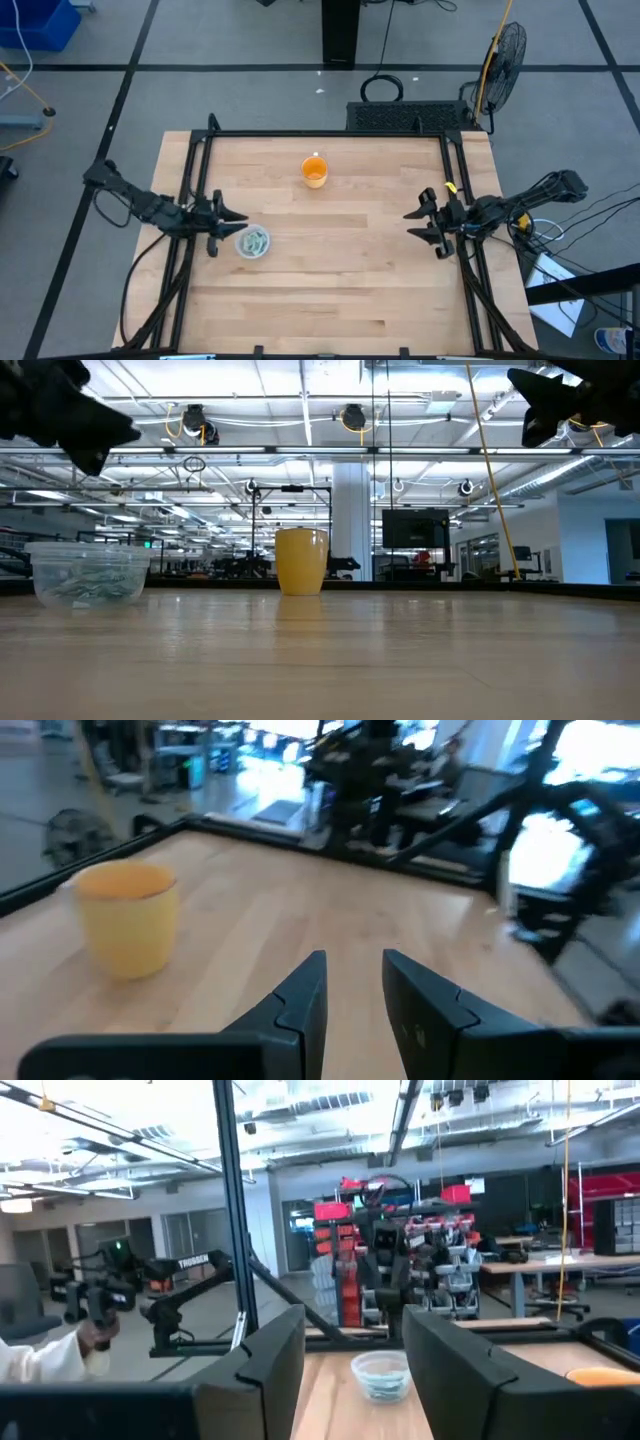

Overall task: Pick and place Stevia / Truvia into bins
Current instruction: Return to Home Position

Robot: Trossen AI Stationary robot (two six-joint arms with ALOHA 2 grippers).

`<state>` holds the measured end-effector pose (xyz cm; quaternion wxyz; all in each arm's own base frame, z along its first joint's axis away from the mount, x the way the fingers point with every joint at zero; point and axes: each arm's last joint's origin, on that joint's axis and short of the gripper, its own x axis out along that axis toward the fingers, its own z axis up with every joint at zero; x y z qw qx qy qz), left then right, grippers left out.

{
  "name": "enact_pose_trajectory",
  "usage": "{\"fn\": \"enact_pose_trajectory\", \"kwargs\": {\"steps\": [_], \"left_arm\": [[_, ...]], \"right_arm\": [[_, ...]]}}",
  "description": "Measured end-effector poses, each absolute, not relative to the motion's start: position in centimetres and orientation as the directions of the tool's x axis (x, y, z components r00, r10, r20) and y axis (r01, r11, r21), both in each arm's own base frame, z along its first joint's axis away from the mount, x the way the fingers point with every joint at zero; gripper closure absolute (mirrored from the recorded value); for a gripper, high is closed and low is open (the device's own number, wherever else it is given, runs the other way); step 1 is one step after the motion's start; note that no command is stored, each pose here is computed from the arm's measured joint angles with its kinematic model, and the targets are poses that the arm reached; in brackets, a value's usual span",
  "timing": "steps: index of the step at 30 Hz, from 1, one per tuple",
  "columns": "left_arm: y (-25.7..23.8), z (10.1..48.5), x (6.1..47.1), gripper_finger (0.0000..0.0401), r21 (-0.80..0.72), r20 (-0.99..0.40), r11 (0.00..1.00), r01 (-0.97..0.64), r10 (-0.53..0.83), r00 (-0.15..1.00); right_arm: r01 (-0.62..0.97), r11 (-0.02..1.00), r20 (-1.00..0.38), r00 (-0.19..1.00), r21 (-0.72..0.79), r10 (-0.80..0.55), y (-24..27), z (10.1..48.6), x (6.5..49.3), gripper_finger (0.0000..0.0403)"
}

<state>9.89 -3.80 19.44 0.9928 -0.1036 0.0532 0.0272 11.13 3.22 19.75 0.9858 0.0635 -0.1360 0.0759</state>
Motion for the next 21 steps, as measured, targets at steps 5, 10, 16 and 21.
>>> {"fn": "enact_pose_trajectory", "kwargs": {"steps": [5, 10, 16, 21], "left_arm": [[-3.0, 18.5, 10.0, 0.0297, -0.220, -0.164, 0.967, -0.127, 0.092, 0.982], [-2.6, 18.5, 10.0, 0.0297, -0.225, -0.146, 0.971, -0.083, 0.051, 0.988], [-2.7, 16.5, 10.2, 0.0297, -0.208, -0.148, 0.977, -0.047, 0.016, 0.989], [-2.8, 15.9, 10.3, 0.0297, -0.188, -0.123, 0.982, -0.004, -0.020, 0.992]], "right_arm": [[-0.157, 0.985, 0.271, 0.953, 0.070, 0.133, 3.2, 19.7, 11.2, 0.0238], [-0.147, 0.989, 0.265, 0.955, 0.032, 0.134, 3.2, 19.6, 11.2, 0.0238], [-0.147, 0.989, 0.259, 0.957, 0.031, 0.134, 3.2, 19.6, 11.2, 0.0238], [-0.151, 0.987, 0.204, 0.969, 0.049, 0.138, 3.3, 19.0, 11.3, 0.0238]]}}
